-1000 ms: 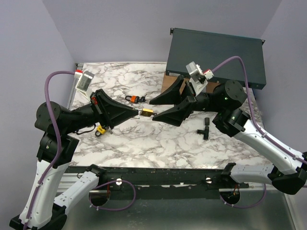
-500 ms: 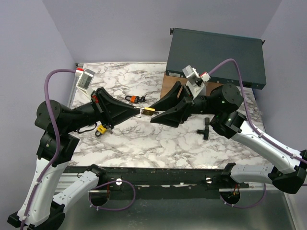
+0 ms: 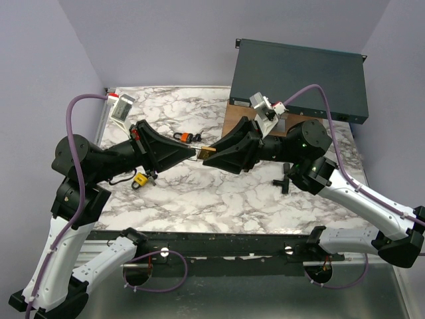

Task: Lock with the key
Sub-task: Lock the lock.

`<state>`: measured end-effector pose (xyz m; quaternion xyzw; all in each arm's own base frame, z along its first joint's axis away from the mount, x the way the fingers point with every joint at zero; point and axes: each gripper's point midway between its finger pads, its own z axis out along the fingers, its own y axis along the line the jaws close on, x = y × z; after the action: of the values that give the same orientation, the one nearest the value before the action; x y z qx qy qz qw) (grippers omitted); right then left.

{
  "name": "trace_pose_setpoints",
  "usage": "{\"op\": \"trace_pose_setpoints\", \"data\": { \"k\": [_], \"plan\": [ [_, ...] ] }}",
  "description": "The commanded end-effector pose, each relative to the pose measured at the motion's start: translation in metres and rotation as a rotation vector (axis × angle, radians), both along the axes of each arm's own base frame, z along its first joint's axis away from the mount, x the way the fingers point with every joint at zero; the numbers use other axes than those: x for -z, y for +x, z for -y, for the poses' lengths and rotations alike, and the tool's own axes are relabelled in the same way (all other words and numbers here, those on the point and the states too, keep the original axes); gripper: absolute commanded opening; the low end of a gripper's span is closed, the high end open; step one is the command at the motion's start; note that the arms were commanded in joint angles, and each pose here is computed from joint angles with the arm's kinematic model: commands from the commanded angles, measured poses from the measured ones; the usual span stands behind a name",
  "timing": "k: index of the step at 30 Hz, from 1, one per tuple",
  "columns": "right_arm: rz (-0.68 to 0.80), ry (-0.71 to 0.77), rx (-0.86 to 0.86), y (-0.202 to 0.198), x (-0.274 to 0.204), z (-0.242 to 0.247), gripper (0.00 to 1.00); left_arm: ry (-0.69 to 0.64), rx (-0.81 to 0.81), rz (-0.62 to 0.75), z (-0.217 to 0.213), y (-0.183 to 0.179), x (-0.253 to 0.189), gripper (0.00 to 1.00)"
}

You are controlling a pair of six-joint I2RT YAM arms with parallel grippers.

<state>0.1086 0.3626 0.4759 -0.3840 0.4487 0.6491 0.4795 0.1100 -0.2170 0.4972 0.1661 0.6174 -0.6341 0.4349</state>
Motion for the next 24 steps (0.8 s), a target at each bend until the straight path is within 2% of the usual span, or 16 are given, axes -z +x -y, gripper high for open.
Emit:
{"op": "trace_pose_setpoints", "data": {
  "k": [1, 4, 10, 13, 18, 24],
  "plan": [
    [0.009, 0.031, 0.022, -0.001, -0.007, 0.000, 0.32, -0.008, -0.026, 0.032, -0.003, 0.000, -0.008, 0.00],
    [0.003, 0.028, 0.029, 0.000, -0.008, -0.001, 0.25, -0.006, -0.023, 0.036, -0.003, -0.001, -0.008, 0.00],
    [-0.023, 0.015, 0.059, 0.004, -0.008, -0.001, 0.01, 0.020, -0.017, 0.042, -0.002, -0.002, -0.001, 0.00],
    [-0.044, 0.002, 0.049, 0.000, -0.005, 0.003, 0.01, 0.061, -0.002, 0.054, -0.003, -0.007, 0.010, 0.01],
    [-0.078, -0.055, 0.039, -0.007, 0.008, 0.010, 0.01, 0.152, -0.001, 0.076, -0.008, -0.013, 0.032, 0.28],
    [-0.090, -0.131, 0.029, -0.016, 0.026, 0.020, 0.01, 0.191, 0.027, 0.082, -0.009, -0.018, 0.044, 0.32]
  ]
}}
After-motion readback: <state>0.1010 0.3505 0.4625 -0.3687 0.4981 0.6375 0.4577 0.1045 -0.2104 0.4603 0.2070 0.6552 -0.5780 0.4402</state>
